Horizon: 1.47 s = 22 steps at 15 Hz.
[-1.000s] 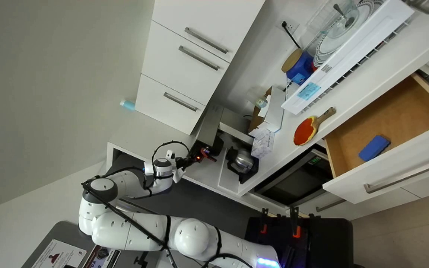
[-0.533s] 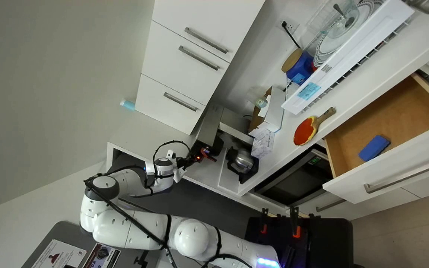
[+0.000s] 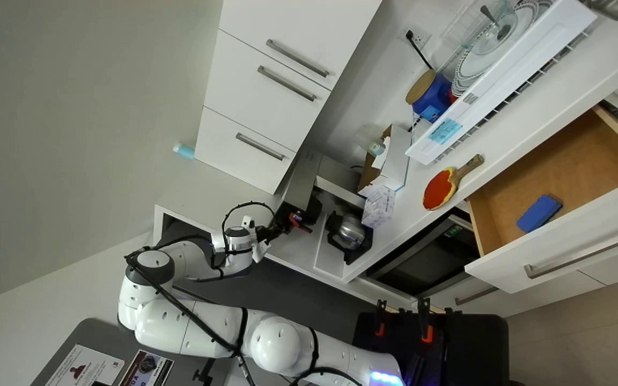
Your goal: Turn off the coffee maker.
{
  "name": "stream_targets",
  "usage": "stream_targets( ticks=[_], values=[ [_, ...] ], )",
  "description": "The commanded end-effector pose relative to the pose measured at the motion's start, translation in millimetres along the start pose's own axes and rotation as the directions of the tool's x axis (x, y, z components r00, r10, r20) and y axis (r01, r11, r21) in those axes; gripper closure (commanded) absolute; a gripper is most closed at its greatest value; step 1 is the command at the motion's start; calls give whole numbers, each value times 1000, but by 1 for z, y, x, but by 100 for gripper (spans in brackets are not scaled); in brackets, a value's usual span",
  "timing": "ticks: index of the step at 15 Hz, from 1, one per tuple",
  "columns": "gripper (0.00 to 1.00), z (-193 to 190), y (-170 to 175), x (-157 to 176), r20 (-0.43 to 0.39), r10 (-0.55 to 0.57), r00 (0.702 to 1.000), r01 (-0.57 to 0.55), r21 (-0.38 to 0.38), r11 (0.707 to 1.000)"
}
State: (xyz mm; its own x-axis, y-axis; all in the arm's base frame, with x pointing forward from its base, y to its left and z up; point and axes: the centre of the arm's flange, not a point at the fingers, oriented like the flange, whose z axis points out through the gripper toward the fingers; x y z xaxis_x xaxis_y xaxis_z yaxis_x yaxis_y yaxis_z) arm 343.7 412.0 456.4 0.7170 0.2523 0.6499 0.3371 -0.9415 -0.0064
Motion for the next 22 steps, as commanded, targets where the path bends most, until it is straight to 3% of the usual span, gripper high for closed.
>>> stream_targets(
  ticks=[1,8,11,15,22],
  values=[
    [100,16,-8,10,-30,8,1000,-8,6,1000],
    [100,-25,-19,-5,0,3,1000,-3,7,1000],
    [100,-43,-26,-14,76,9,997,-10,6,1000],
    [100,-66,-16,-23,168,31,985,-18,-80,997],
    [100,-94,8,-17,215,33,976,-2,-140,990]
  ],
)
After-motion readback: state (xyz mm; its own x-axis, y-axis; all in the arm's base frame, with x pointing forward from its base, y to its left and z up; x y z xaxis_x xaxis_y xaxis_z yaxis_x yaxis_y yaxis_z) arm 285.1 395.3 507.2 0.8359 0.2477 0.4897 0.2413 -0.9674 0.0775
